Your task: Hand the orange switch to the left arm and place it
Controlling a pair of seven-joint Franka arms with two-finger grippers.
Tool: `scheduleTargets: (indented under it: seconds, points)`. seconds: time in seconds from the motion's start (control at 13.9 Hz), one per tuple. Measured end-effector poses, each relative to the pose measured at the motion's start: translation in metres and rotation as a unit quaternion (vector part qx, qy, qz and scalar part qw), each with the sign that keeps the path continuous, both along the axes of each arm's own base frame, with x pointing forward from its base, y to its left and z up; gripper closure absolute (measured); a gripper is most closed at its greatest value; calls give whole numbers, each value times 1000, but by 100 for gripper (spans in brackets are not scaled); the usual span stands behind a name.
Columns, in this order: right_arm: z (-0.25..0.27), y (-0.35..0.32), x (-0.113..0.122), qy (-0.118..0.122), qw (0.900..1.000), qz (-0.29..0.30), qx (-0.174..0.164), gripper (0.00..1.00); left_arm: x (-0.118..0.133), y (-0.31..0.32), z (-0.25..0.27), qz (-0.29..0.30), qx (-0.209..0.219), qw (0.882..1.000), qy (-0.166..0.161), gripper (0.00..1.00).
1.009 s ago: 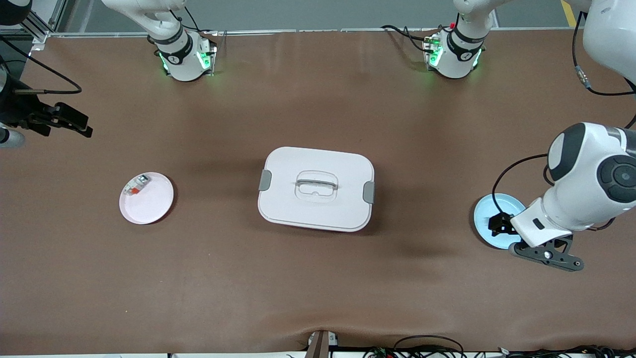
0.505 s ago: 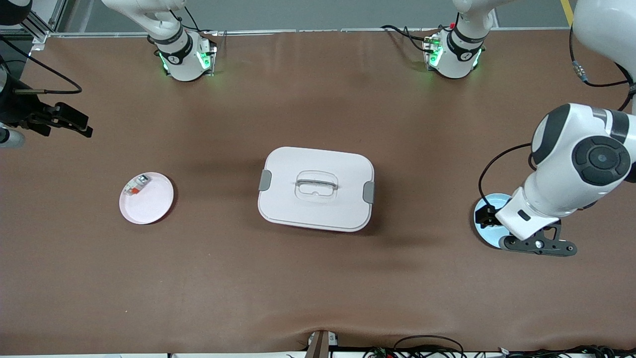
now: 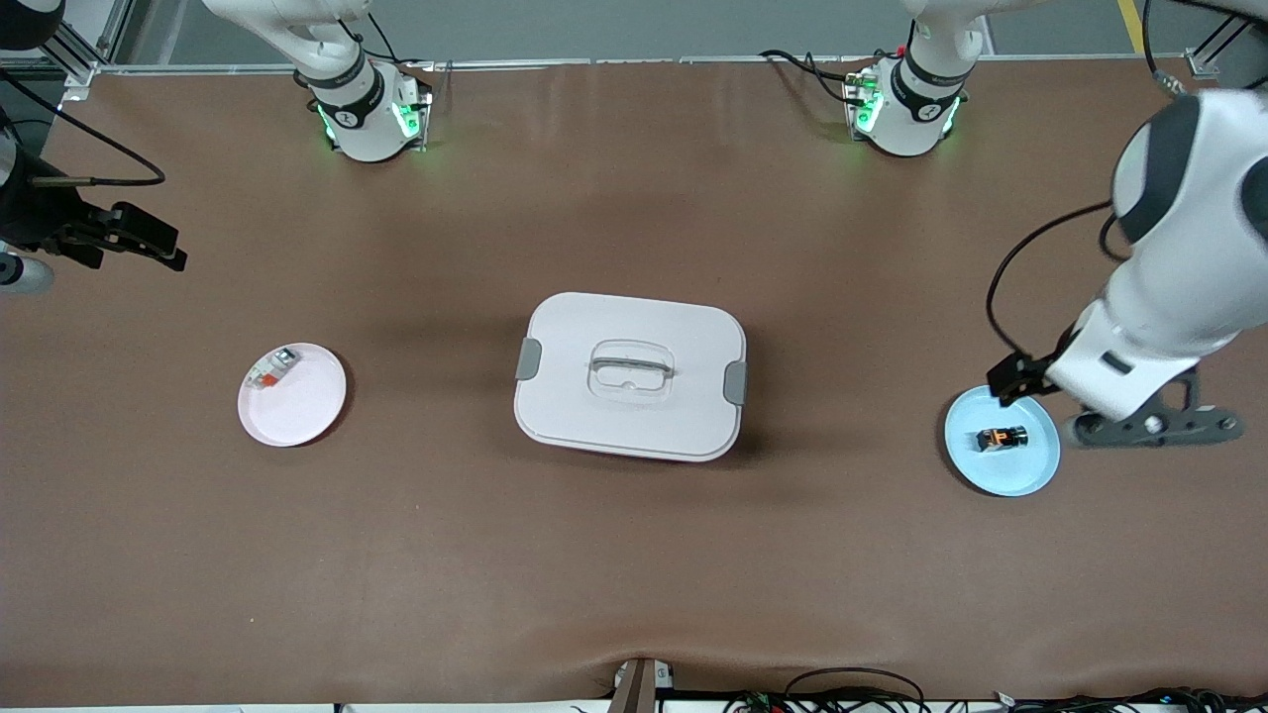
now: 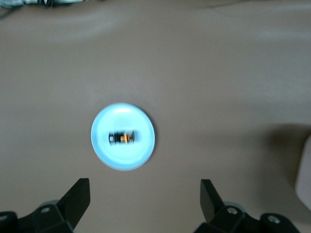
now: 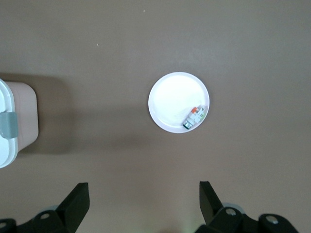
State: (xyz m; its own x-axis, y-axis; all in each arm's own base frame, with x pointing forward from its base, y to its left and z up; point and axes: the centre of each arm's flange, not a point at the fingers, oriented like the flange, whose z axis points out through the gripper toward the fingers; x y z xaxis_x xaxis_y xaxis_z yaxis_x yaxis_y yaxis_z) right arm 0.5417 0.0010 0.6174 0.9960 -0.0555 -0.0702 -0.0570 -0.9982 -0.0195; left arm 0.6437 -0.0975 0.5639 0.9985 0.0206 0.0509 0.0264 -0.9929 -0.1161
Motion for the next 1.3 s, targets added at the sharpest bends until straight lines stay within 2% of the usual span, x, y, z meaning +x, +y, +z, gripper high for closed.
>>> scheduleTargets:
  seconds: [0.29,0.58,1.01,1.3]
  points:
    - [1,0,0,0,1000,0,0,0,-49,30,50,16,9,1000,5,0]
    - [2,-1,0,0,1000,-1,0,0,-92,42,62,16,0,1000,11,0]
    - [3,-1,0,-2,1000,-1,0,0,-127,52,70,6,-21,1000,14,0]
    - [8,-1,0,-6,1000,-1,0,0,-141,52,78,1,-24,1000,16,0]
